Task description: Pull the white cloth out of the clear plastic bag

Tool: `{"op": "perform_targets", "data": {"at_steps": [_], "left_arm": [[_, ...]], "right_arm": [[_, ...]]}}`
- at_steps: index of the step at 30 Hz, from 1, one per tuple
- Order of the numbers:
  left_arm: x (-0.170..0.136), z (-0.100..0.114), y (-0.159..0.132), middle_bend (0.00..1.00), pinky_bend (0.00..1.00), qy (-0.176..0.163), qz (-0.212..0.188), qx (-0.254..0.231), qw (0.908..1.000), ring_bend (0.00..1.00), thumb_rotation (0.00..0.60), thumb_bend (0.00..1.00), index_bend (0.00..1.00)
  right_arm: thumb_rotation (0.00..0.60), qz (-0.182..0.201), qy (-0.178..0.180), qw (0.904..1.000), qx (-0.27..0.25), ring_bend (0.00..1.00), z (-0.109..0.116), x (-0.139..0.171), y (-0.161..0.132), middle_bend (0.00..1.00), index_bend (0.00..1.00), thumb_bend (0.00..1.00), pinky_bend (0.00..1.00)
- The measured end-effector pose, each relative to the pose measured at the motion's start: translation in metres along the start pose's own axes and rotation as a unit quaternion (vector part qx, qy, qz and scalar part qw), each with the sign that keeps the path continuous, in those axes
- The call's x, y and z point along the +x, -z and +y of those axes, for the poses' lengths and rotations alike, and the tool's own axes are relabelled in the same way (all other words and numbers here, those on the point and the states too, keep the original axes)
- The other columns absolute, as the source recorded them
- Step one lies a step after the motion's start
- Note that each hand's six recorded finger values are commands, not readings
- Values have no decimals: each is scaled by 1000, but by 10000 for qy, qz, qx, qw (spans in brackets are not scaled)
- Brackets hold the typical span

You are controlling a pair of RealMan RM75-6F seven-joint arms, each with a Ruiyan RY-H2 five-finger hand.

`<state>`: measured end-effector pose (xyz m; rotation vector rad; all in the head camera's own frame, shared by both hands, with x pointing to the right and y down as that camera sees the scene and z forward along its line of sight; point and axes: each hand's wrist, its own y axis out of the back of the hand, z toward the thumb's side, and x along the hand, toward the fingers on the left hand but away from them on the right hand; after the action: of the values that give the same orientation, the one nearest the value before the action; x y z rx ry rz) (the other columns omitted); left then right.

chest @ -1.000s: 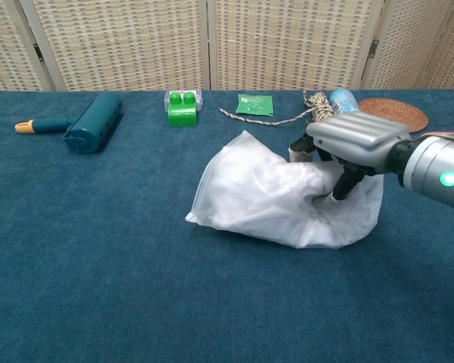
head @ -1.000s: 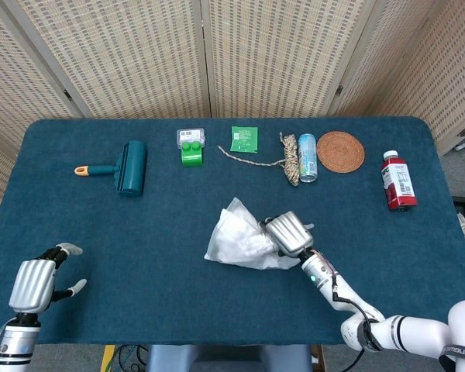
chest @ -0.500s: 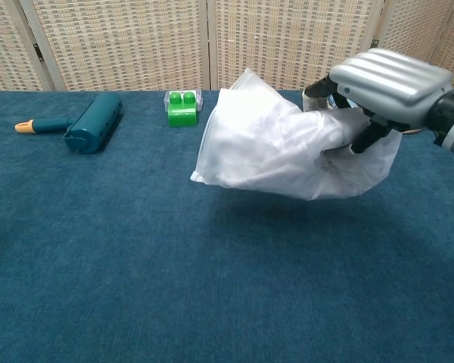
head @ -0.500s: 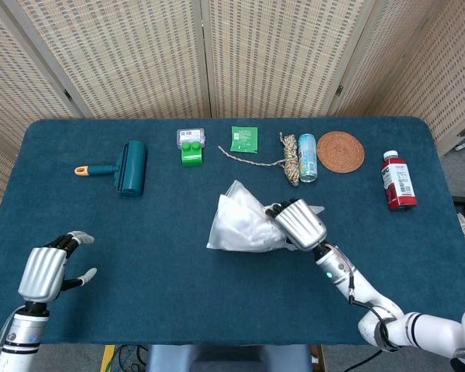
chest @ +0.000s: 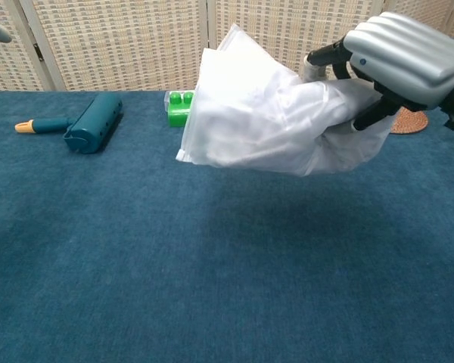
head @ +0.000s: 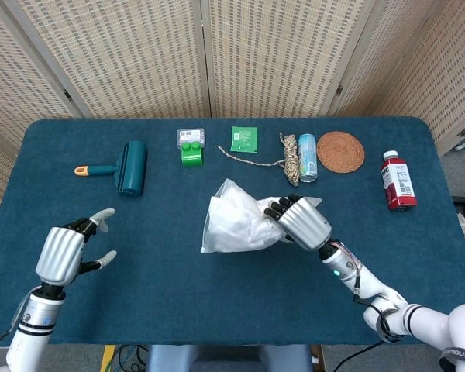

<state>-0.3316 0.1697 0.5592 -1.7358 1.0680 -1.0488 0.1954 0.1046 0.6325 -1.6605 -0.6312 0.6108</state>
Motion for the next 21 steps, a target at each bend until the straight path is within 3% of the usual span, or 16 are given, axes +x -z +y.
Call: {"op": "perform_targets", "data": {"at_steps": [11, 15, 21], "left_arm": [[33, 3, -33, 751, 852, -179, -545, -102, 9983, 693, 600, 53, 256], [40, 3, -41, 859, 902, -228, -673, -85, 9974, 762, 600, 53, 290], [43, 3, -45, 942, 931, -185, -772, -58, 9968, 813, 600, 53, 328]], "right_arm": [[600, 314, 496, 9980, -218, 626, 15, -4, -9, 664, 554, 635, 714], [600, 352, 607, 9972, -240, 626, 20, -5, -9, 664, 555, 638, 714], [600, 390, 763, 9961, -232, 626, 27, -7, -9, 664, 555, 641, 714]]}}
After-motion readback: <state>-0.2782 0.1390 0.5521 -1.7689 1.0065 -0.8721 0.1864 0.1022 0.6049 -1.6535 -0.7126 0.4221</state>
